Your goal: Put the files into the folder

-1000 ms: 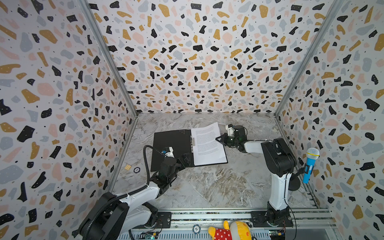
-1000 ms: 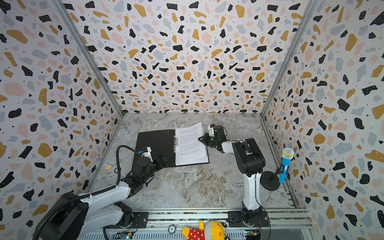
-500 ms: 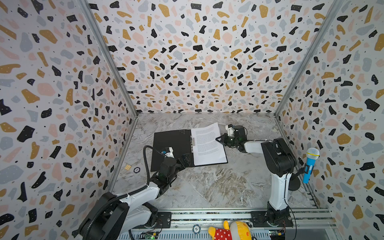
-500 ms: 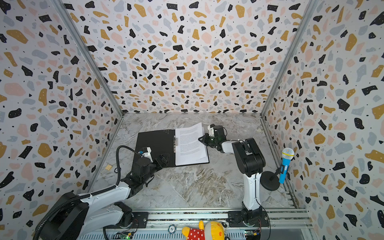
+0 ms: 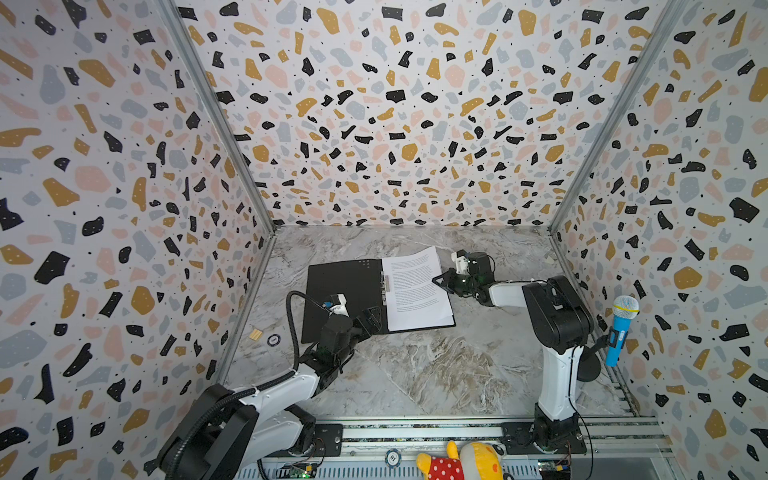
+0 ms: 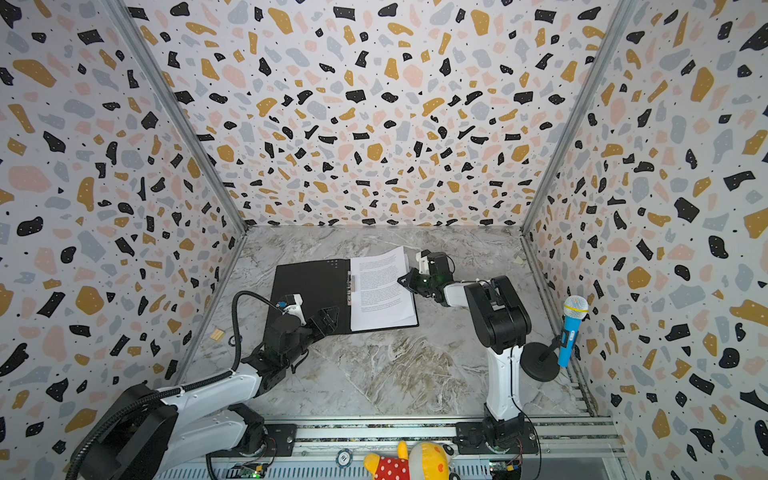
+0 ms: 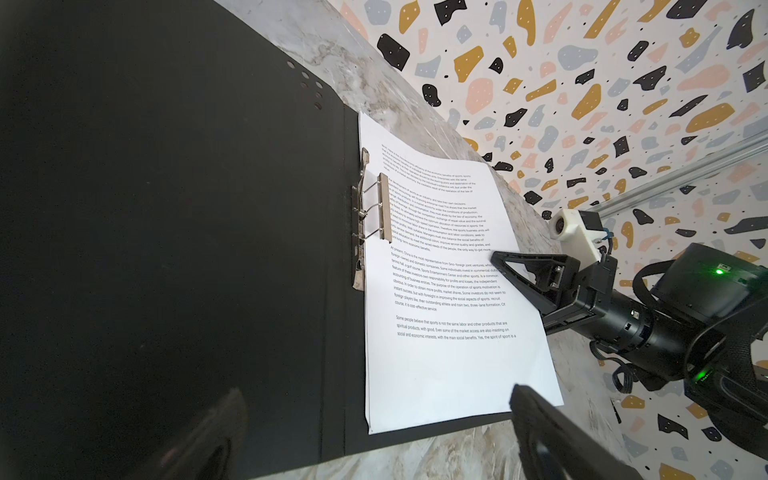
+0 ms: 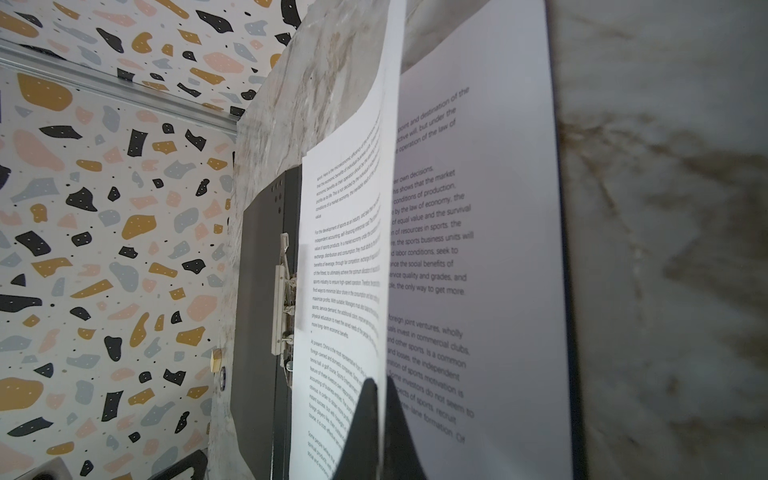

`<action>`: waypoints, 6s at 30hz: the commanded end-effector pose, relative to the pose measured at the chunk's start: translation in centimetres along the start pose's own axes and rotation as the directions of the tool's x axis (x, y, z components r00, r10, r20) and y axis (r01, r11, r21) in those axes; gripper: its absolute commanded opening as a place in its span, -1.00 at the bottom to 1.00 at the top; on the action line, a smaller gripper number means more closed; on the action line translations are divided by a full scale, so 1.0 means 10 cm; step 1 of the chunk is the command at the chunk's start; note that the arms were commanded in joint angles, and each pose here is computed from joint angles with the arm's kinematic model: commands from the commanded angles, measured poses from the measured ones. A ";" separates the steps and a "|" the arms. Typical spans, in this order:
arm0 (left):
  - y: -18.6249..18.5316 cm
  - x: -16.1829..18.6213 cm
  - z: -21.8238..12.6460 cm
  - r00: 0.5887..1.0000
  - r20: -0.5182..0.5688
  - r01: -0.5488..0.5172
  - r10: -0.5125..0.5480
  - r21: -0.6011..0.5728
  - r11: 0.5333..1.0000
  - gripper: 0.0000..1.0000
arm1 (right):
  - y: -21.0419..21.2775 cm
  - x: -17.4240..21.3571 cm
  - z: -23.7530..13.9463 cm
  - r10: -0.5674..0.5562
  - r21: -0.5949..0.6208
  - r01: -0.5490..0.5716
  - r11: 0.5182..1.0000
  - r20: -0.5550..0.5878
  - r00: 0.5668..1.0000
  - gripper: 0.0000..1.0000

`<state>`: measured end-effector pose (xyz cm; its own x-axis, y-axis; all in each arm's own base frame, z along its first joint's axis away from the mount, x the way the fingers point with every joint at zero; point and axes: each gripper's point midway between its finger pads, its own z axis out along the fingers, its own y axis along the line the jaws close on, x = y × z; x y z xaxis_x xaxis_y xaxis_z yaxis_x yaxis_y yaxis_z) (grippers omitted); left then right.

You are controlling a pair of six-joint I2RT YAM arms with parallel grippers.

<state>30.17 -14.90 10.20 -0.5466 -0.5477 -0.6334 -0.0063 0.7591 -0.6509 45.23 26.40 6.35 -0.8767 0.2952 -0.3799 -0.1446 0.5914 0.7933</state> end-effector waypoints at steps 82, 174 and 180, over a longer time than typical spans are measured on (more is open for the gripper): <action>-0.43 -0.11 1.54 0.974 -0.204 -0.047 0.101 0.255 0.966 0.99 | -0.67 -0.02 -0.96 -0.086 0.205 0.069 0.976 0.074 0.994 0.58; -1.20 0.46 1.24 0.922 -0.384 0.166 -0.040 0.302 0.939 0.99 | -1.05 0.18 -1.59 0.059 0.173 -0.073 0.982 0.082 0.995 0.58; -1.25 0.32 1.44 0.905 -0.406 0.012 0.128 0.323 0.946 0.99 | -1.06 0.28 -1.55 0.073 0.142 -0.081 0.987 0.060 0.996 0.58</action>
<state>40.21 -30.55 9.90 -0.8302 -0.3661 -0.4203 0.1607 0.5647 -0.8095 38.25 8.81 4.94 -0.8363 0.3973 -0.3779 -0.0068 0.6816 0.7317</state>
